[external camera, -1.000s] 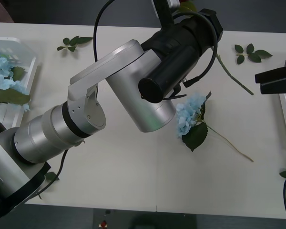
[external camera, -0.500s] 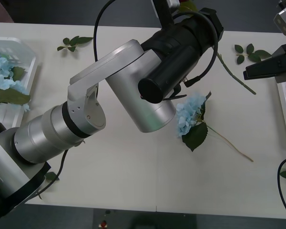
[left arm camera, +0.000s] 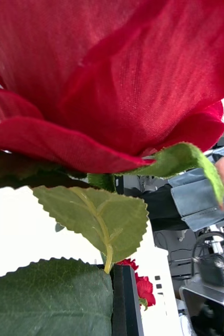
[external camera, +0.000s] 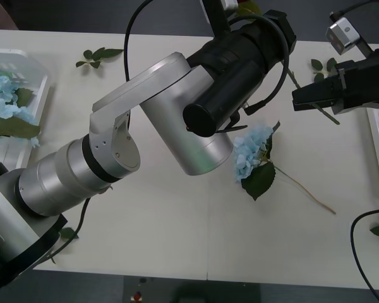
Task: Put the red flowers into the right box and the blue flowers into the left box
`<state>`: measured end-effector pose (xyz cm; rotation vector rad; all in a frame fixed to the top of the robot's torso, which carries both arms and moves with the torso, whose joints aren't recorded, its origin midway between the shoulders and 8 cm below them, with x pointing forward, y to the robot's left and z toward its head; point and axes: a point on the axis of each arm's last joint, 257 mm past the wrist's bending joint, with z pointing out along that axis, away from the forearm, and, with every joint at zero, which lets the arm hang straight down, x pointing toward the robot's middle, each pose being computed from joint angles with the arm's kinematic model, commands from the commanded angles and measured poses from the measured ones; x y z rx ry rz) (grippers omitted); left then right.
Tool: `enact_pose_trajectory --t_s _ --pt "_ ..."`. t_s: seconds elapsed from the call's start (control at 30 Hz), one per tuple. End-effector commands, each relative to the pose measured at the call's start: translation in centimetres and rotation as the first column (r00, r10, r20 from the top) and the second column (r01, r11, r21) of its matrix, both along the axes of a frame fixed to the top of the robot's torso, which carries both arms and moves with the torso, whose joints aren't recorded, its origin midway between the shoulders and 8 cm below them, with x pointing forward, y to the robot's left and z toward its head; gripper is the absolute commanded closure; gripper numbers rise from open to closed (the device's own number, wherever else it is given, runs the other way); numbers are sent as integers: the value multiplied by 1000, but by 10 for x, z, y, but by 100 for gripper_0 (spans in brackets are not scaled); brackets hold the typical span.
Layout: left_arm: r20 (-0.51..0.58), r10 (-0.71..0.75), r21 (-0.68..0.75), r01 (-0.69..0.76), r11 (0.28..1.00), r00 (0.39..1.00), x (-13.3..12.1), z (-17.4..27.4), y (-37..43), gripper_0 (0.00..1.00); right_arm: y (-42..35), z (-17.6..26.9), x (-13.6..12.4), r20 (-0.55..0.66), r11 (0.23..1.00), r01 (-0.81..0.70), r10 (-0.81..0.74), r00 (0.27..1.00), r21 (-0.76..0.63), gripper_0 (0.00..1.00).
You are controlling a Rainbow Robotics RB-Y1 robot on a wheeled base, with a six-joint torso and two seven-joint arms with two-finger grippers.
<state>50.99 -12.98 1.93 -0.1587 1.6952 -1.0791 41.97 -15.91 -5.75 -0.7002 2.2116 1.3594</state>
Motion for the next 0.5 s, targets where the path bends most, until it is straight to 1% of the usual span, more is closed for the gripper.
enact_pose_trajectory --t_s 0.03,0.1,0.13,0.2,0.23,0.27,0.5 --pt "69 -61 -53 64 997 996 -23 42 -20 100 14 14 7 7 1000 15 -15 1000 27 4" --pt "69 -61 -53 64 997 996 -23 42 -20 100 17 13 8 6 999 16 -17 1000 33 10" --pt "69 -61 -53 64 997 996 -23 42 -20 100 19 13 8 8 999 18 -18 1000 38 22" --pt "69 -61 -53 64 997 996 -23 42 -20 100 20 13 9 3 999 18 -18 1000 43 57" --pt "69 -61 -53 64 997 996 -23 42 -20 100 21 13 9 1 999 19 -19 1000 45 92" --pt "69 -61 -53 64 997 996 -23 42 -20 100 22 14 9 -1 999 21 -21 1000 50 100" --pt "69 -61 -53 64 997 996 -23 42 -20 100 23 14 10 -9 998 24 -23 1000 55 100"
